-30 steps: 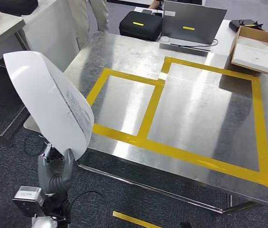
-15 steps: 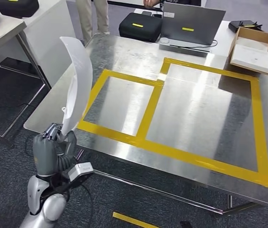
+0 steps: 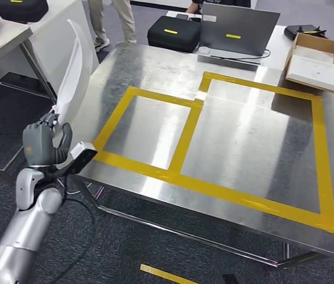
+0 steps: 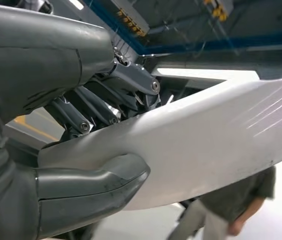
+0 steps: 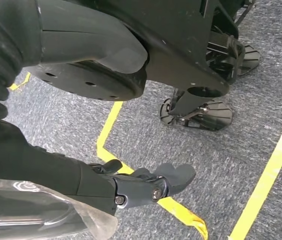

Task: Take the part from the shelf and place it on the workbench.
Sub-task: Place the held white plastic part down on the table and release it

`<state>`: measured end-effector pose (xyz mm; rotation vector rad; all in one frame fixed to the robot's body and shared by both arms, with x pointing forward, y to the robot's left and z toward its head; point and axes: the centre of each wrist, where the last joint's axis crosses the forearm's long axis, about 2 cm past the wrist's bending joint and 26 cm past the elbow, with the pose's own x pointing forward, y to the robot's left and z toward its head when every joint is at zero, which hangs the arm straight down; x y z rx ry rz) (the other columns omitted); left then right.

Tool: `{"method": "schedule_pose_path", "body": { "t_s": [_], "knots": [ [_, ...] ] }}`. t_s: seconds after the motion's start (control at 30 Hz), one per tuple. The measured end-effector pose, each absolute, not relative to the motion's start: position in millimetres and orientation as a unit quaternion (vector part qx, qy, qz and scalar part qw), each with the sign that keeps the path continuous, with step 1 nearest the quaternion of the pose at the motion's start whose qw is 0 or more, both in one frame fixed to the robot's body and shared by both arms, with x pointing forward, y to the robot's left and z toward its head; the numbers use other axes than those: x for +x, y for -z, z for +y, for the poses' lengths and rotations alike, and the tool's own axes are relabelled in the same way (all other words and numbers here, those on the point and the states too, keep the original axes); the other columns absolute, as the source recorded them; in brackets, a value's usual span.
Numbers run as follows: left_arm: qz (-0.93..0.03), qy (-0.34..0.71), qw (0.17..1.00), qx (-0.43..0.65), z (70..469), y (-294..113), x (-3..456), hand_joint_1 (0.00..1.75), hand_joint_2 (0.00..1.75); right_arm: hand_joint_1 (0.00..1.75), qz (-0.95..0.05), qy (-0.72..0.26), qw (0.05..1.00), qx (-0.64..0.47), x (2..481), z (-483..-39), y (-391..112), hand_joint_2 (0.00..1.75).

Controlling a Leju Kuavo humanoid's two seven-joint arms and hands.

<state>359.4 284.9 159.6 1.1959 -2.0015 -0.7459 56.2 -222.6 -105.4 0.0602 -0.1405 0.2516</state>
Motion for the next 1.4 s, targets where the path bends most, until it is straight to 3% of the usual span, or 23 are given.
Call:
{"method": "schedule_pose_path", "body": {
  "t_s": [0.33, 0.7, 0.83, 1.07, 1.2, 1.4],
  "knots": [
    [-0.670, 0.412, 0.417, 0.456, 293, -160, 413, 1.75, 1.75, 0.00, -0.064, -0.139, 0.988, 0.036, 59, -221, 105, 1.75],
    [-0.609, 0.537, 0.404, 0.421, 237, -149, 426, 1.75, 1.75, 0.00, -0.056, -0.149, 0.986, 0.043, 59, -220, 105, 1.75],
    [-0.605, 0.565, 0.386, 0.408, 216, -152, 427, 0.00, 1.75, 0.00, -0.052, -0.150, 0.986, 0.043, 59, -219, 105, 0.00],
    [-0.614, 0.568, 0.373, 0.402, 200, -159, 428, 0.00, 1.75, 0.00, -0.050, -0.150, 0.986, 0.044, 60, -219, 104, 0.00],
    [-0.655, 0.540, 0.351, 0.395, 187, -170, 431, 0.00, 0.00, 0.00, -0.039, -0.155, 0.986, 0.045, 65, -217, 103, 0.00],
    [-0.676, 0.514, 0.357, 0.388, 193, -169, 431, 0.00, 0.00, 0.00, -0.028, -0.162, 0.985, 0.043, 78, -212, 101, 0.00]
  ]
}}
